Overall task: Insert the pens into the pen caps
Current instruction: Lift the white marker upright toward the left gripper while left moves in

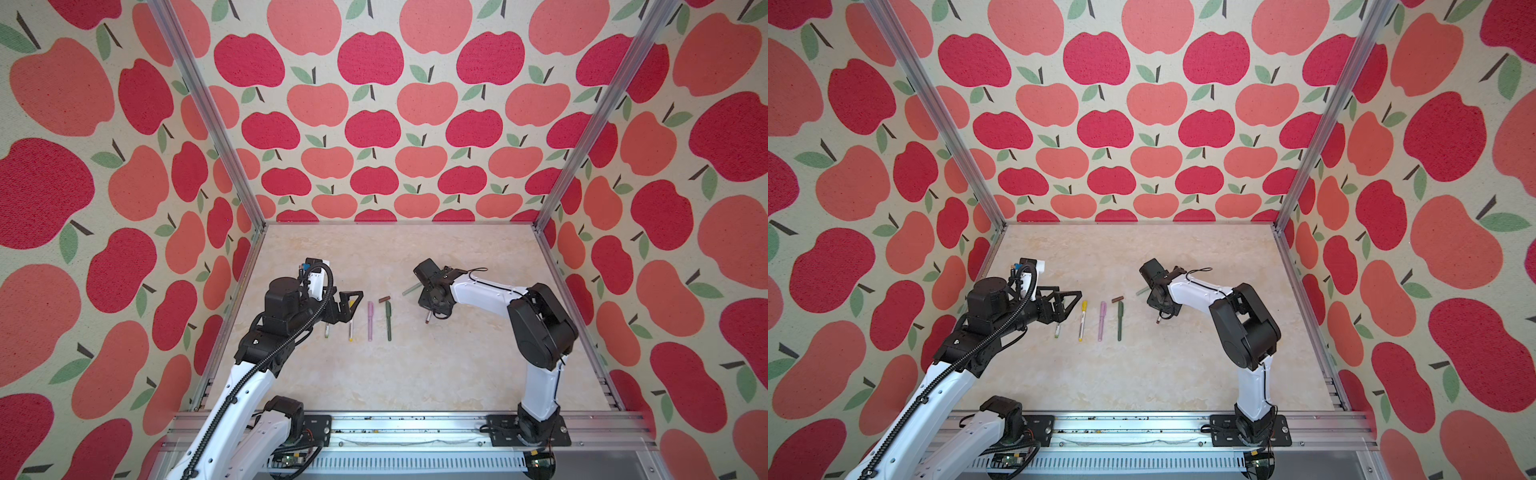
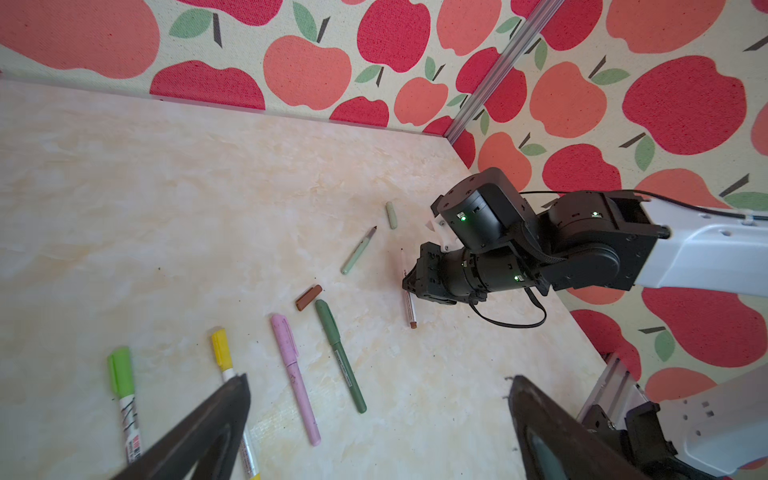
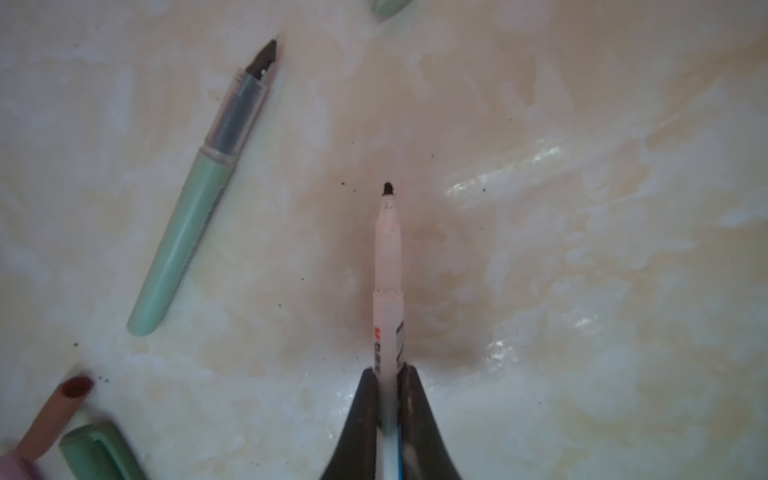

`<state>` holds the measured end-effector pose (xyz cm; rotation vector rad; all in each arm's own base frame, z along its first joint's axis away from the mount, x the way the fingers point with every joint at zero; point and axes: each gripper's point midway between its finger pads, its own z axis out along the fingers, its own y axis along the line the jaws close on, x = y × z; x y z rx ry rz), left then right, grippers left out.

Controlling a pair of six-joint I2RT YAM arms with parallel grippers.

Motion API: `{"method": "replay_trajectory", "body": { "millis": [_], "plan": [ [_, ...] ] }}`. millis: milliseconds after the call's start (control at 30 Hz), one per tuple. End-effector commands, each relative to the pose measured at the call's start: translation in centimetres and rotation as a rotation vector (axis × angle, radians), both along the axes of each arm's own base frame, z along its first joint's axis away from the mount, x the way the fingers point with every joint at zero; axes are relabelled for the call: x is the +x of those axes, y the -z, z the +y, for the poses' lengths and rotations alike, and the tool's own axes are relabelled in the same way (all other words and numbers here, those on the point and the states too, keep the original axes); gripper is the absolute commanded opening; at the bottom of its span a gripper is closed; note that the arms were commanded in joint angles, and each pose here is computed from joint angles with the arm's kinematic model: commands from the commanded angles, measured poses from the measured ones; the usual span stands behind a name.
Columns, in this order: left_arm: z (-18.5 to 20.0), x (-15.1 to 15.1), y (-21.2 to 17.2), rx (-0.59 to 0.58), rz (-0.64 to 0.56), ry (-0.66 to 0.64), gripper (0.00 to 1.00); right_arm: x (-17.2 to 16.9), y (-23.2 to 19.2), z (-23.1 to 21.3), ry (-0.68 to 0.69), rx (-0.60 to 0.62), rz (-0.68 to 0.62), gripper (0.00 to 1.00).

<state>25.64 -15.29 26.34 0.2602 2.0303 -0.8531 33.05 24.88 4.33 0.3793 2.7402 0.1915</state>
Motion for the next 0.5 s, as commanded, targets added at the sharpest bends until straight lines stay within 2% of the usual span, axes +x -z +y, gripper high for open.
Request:
{"method": "replay_trajectory", "body": {
  "millis": [0,167,333,467],
  "plan": [
    [-1.7,-1.5,-0.5,-0.094,0.106,0.093,0.99,0.7,-4.8,2.4,-0.155,0.134,-0.171,0.0],
    [-3.3,-2.2,-0.4,-0.181,0.204,0.165,0.98,-1.0,-8.8,5.1,-0.362,0.348,-0.269,0.0],
    [-4.8,-2.1,-0.7,-0.233,0.226,0.249,0.93,-3.1,-12.3,8.0,-0.536,0.62,-0.306,0.0],
    [-6.2,-1.8,-0.4,-0.283,0.259,0.331,0.87,-4.1,-14.7,9.4,-0.628,0.733,-0.334,0.0]
  ]
}}
